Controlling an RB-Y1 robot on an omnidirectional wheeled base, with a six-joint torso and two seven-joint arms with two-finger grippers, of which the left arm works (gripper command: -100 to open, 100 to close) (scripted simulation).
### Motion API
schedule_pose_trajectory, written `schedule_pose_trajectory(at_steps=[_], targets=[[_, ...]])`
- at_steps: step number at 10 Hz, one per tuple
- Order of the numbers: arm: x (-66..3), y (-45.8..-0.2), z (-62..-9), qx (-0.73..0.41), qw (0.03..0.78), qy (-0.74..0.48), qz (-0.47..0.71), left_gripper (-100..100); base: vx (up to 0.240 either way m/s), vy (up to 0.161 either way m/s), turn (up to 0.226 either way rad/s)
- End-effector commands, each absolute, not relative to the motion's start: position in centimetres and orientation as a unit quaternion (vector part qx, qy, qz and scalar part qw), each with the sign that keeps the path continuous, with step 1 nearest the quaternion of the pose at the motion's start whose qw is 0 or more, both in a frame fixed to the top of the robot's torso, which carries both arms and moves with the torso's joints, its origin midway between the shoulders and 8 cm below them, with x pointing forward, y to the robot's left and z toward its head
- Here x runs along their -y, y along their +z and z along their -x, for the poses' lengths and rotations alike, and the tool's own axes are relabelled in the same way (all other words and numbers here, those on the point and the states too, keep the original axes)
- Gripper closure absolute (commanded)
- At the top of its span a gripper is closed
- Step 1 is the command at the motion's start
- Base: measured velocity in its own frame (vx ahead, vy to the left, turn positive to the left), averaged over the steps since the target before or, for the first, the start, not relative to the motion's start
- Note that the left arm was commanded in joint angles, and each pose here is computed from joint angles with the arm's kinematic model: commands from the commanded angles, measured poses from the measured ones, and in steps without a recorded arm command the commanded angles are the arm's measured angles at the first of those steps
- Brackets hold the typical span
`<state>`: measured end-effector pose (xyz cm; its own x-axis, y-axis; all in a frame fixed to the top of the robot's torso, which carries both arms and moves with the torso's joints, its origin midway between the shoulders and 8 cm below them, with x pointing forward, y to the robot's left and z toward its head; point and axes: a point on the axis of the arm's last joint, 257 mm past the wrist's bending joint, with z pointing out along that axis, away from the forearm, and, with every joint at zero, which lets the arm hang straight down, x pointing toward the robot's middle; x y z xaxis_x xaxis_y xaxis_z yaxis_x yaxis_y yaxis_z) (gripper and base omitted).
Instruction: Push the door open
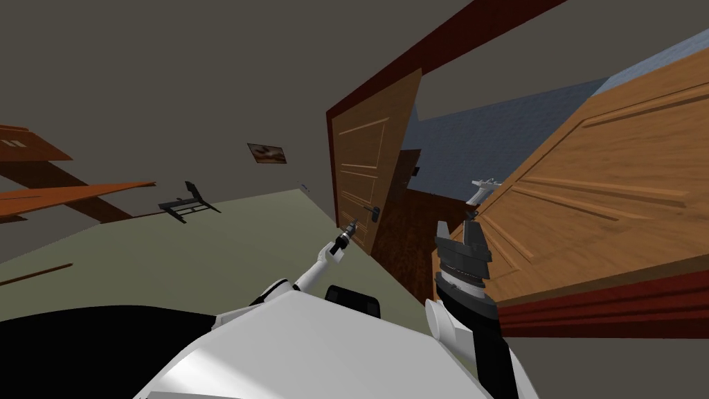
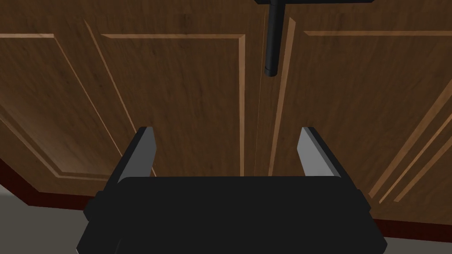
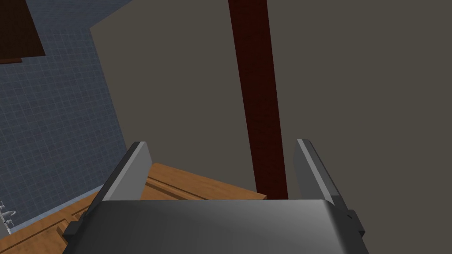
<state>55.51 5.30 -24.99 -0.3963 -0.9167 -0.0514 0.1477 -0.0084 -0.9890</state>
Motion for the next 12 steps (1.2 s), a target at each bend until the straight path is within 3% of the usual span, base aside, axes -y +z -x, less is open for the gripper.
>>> schedule_pose_trajectory(at_steps=[1,12], targets=[[-4.6,-25.6,-55.7,-0.565,0.421,-0.620,0.345,-100,0.097,0.025,-0.019],[0.8,-28.6,-56.6,-0.603,0.370,-0.614,0.351,-100,0.102,0.032,-0.026]])
